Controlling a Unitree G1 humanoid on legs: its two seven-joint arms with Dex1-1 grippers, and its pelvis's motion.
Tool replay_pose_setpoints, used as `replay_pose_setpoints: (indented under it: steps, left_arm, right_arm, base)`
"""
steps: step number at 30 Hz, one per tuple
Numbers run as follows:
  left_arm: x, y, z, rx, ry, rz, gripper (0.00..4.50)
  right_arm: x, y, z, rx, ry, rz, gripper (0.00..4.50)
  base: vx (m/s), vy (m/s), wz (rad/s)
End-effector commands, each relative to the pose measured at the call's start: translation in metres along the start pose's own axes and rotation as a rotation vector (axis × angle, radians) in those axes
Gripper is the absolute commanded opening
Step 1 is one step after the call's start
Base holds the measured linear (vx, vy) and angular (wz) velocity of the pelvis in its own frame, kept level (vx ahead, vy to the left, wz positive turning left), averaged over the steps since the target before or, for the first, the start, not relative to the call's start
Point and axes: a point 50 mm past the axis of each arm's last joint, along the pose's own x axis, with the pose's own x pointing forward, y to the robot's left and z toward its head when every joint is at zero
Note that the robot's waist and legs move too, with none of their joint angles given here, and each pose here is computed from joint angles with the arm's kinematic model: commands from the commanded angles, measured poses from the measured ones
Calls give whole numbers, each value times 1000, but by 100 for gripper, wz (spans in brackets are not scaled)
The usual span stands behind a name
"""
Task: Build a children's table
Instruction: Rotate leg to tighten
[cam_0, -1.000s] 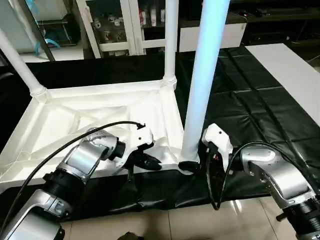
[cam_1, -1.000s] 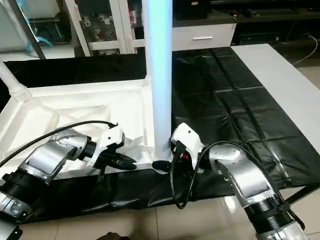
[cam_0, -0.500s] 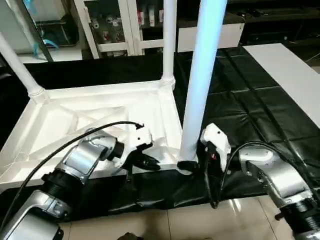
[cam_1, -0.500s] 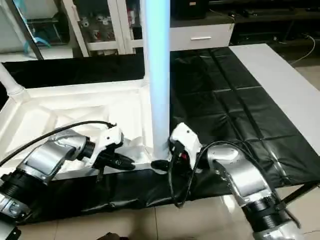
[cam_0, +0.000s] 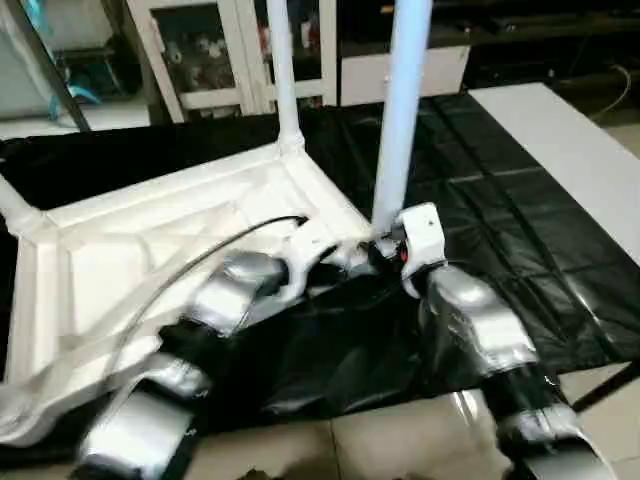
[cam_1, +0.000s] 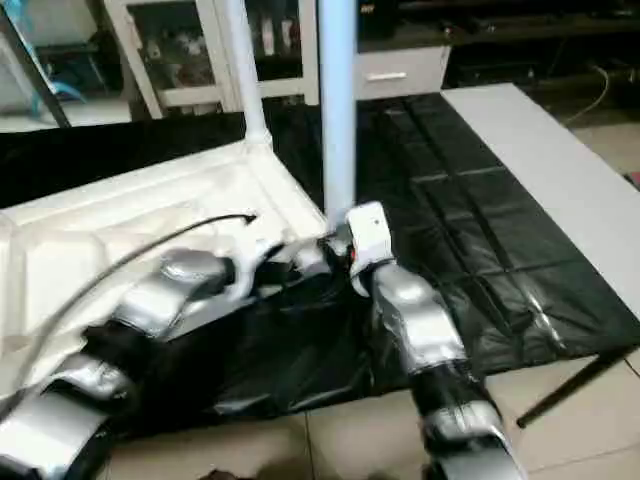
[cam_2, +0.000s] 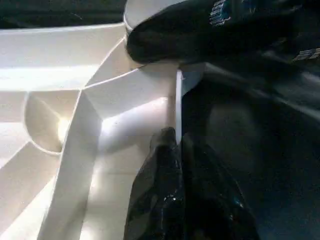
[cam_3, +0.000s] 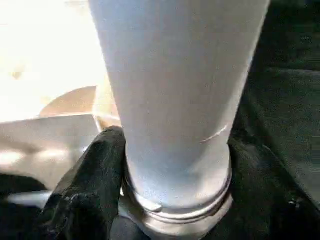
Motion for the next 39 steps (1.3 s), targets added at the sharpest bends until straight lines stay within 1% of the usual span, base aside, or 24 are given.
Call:
replay_pose_setpoints:
  steps: [1,2,3,6,11,12,14,16,17,18,21,22,23,24,26,27,28,29,30,31,32,33,36,39]
  left_arm:
    - [9,6,14,40,-52,200,0]
    - [11,7,15,52,-53,224,0]
    - [11,7,15,54,-53,228,0]
    - [14,7,15,49,-61,229,0]
    - [12,6,10,47,-53,181,0]
    - [11,6,9,53,-52,175,0]
    - [10,8,5,58,-50,160,0]
    - [6,9,1,56,-49,126,0]
    - [2,10,-2,52,-52,92,0]
    - [2,10,-2,52,-53,88,0]
    - [-7,9,-5,42,-67,-12,0]
    - [-7,9,-5,42,-67,-12,0]
    - [-16,6,-6,35,-87,-128,0]
    - [-21,5,-8,50,-91,-183,0]
    - [-29,4,-11,62,-86,-262,0]
    - [-29,4,-11,62,-86,-262,0]
    - [-33,4,-14,62,-71,-307,0]
    - [-42,2,-19,63,-37,-392,0]
    - [-44,2,-20,64,-29,-411,0]
    - [-52,-1,-23,62,2,-486,0]
    - [-52,-1,-23,62,2,-486,0]
    - [-59,-4,-24,56,26,-556,0]
    - [-64,-8,-24,51,49,-616,0]
    - [-64,-10,-23,60,57,-635,0]
  right_arm:
    - [10,35,5,-37,-34,-8,266]
    - [12,40,5,-46,-42,-22,266]
    - [12,41,5,-48,-44,-24,266]
    - [16,53,9,27,-85,-4,265]
    - [14,55,14,88,-127,69,265]
    - [14,55,15,102,-141,80,320]
    - [13,51,17,120,-179,86,336]
    - [8,43,19,115,-214,93,344]
    - [1,34,22,98,-233,117,356]
    - [1,33,22,97,-235,120,377]
    - [-14,15,24,58,-240,195,384]
    - [-14,15,24,58,-240,195,396]
    - [-28,-2,22,-13,-212,250,411]
    - [-35,-10,21,-49,-198,282,411]
    - [-49,-22,20,-99,-170,355,411]
    - [-49,-22,20,-99,-170,355,411]
    - [-59,-27,19,-136,-145,412,411]
    - [-75,-35,16,-204,-92,514,411]
    - [-78,-36,16,-218,-79,536,411]
    - [-92,-42,12,-264,-20,625,411]
    - [-92,-42,12,-264,-20,625,411]
    - [-102,-46,8,-292,40,697,411]
    - [-105,-48,6,-300,76,725,411]
    - [-104,-44,2,-315,107,761,411]
  base:
    - [0,0,0]
    - [0,0,0]
    - [0,0,0]
    - [0,0,0]
    - [0,0,0]
    - [0,0,0]
    - [0,0,0]
    - [0,0,0]
    - [0,0,0]
    - [0,0,0]
    - [0,0,0]
    - [0,0,0]
    - [0,0,0]
    - [0,0,0]
    - [0,0,0]
    - [0,0,0]
    - [0,0,0]
    - [0,0,0]
    - [0,0,0]
    - [0,0,0]
    - [0,0,0]
    - [0,0,0]
    - [0,0,0]
    - [0,0,0]
